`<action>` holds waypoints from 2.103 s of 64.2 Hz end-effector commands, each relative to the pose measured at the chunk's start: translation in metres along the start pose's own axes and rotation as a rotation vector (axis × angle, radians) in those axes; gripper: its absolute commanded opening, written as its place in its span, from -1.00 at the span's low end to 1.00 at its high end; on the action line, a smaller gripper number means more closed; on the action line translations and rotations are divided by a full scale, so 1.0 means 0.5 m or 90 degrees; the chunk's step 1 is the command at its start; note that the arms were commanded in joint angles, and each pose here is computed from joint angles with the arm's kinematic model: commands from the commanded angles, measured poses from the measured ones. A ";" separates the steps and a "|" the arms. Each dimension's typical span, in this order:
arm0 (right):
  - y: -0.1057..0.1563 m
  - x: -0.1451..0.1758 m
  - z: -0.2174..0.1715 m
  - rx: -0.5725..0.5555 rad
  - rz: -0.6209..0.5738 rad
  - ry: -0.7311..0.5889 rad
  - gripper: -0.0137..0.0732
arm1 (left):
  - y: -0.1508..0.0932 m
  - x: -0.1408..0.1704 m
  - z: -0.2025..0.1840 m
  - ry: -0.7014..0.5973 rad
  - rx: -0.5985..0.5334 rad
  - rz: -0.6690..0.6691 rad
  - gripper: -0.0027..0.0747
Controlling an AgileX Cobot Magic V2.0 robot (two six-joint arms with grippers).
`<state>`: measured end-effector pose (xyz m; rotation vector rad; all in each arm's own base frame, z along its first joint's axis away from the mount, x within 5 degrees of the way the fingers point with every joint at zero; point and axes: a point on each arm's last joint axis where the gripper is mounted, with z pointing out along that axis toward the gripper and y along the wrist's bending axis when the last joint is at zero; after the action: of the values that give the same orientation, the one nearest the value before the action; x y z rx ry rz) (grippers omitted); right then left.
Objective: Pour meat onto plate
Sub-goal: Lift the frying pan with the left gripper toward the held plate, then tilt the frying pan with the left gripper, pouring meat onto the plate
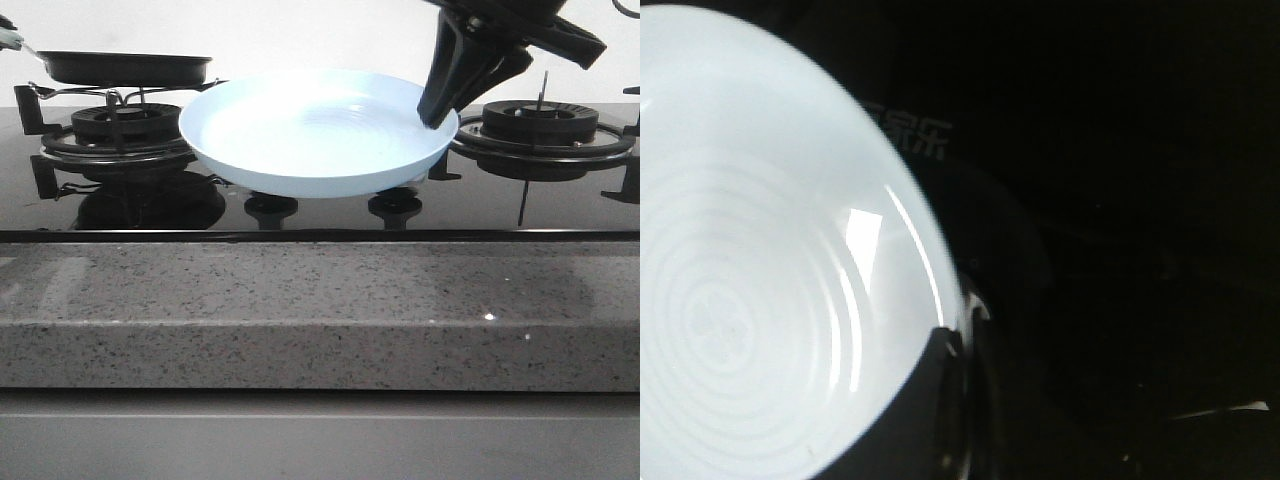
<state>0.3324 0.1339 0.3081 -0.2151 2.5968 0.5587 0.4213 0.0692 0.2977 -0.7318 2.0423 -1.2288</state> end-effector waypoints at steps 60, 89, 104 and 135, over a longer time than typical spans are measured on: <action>0.017 -0.017 -0.043 -0.022 -0.003 -0.059 -0.84 | -0.217 0.062 -0.140 0.010 0.243 0.175 -0.98; 0.017 -0.017 -0.043 -0.022 -0.003 -0.059 -0.84 | -0.330 0.209 -0.107 0.049 0.225 0.394 -0.98; 0.017 -0.017 -0.043 -0.022 -0.003 -0.059 -0.84 | -0.358 0.267 -0.080 0.063 0.216 0.482 -0.98; 0.017 -0.017 -0.043 -0.022 -0.003 -0.059 -0.84 | -0.439 0.373 -0.145 -0.021 0.173 0.745 -0.98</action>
<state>0.3323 0.1339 0.3081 -0.2157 2.5984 0.5588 0.3011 -0.1128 0.4432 0.5464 1.8570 -0.7467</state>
